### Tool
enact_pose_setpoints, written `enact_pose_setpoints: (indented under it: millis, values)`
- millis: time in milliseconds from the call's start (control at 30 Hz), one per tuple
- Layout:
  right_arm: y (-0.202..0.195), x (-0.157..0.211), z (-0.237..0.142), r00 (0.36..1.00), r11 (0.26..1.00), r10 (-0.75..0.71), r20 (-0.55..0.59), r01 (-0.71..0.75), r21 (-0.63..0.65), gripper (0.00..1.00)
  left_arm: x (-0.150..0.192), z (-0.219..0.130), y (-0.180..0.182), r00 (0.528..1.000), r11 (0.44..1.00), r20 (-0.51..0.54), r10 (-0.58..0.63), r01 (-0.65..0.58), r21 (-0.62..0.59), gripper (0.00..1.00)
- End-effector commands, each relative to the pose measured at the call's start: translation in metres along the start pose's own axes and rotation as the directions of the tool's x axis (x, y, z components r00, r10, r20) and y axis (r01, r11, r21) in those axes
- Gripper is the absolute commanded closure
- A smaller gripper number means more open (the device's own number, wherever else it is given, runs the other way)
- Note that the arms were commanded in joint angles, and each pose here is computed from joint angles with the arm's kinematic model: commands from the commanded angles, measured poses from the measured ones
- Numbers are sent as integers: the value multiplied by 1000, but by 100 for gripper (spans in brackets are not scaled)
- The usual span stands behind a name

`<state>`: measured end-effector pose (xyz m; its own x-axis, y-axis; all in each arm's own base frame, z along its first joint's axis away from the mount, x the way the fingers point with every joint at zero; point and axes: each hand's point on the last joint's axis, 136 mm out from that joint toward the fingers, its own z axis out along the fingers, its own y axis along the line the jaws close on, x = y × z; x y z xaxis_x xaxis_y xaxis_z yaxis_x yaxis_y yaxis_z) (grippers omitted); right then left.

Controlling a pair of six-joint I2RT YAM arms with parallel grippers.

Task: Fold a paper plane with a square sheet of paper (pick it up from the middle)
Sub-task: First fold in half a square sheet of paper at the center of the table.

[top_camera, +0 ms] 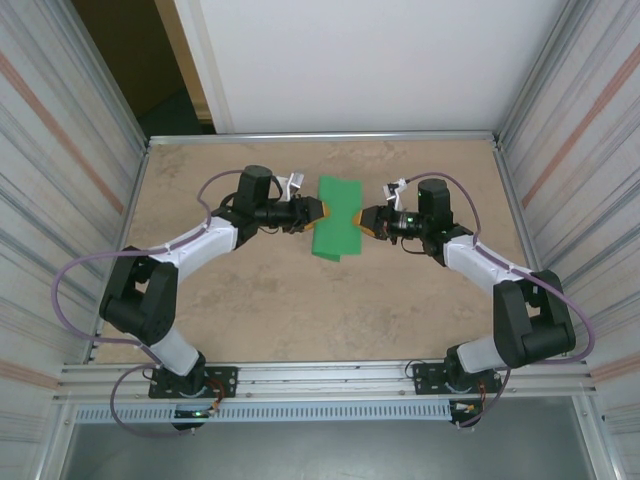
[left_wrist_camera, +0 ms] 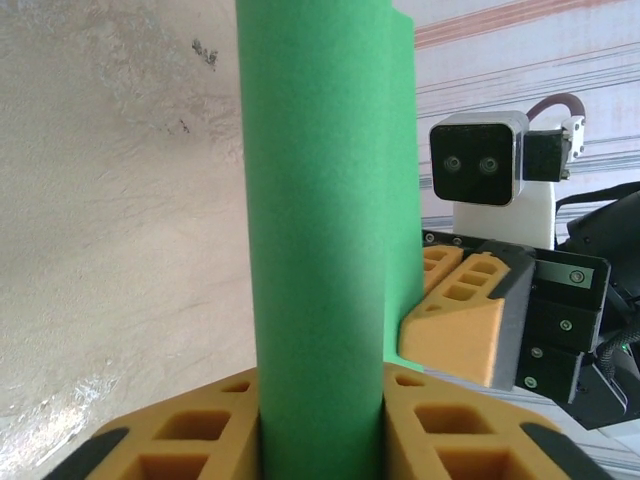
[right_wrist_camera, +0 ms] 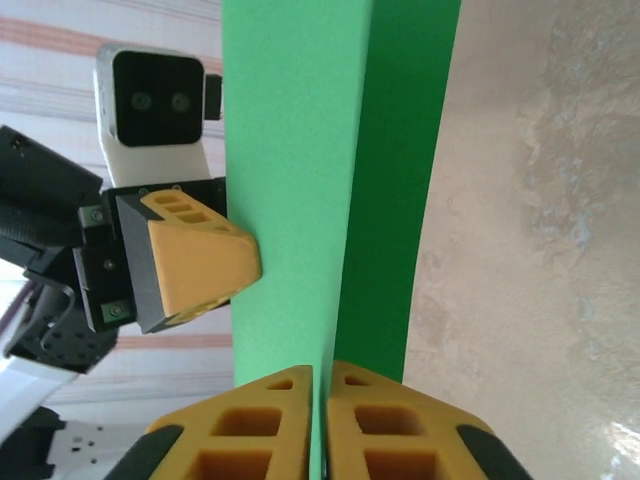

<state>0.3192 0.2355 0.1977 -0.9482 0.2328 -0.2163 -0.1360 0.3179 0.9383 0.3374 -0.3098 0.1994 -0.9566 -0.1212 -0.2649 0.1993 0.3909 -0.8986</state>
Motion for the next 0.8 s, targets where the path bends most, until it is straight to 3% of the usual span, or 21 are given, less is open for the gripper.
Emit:
enact_pose_setpoints:
  millis: [0, 233, 433, 600, 767]
  values:
    - [15, -8, -6, 999, 999, -35, 25, 35, 4, 99, 0, -2, 11, 1000, 1000, 8, -2, 2, -24, 65]
    - [3, -10, -15, 1000, 991, -22, 5, 21, 130, 100, -2, -29, 33, 998, 993, 66, -8, 16, -117, 26]
    - [7, -13, -33, 998, 947, -57, -17, 59, 317, 100, -2, -81, 50, 987, 952, 148, 58, -10, -306, 7]
    - [13, -12, -23, 994, 886, -86, -74, 110, 450, 100, 0, -104, 68, 974, 941, 220, 46, 32, -338, 1]
    - [-11, -6, 12, 988, 807, -37, -150, 118, 579, 100, 6, -108, 86, 970, 939, 244, 10, 75, -337, 1]
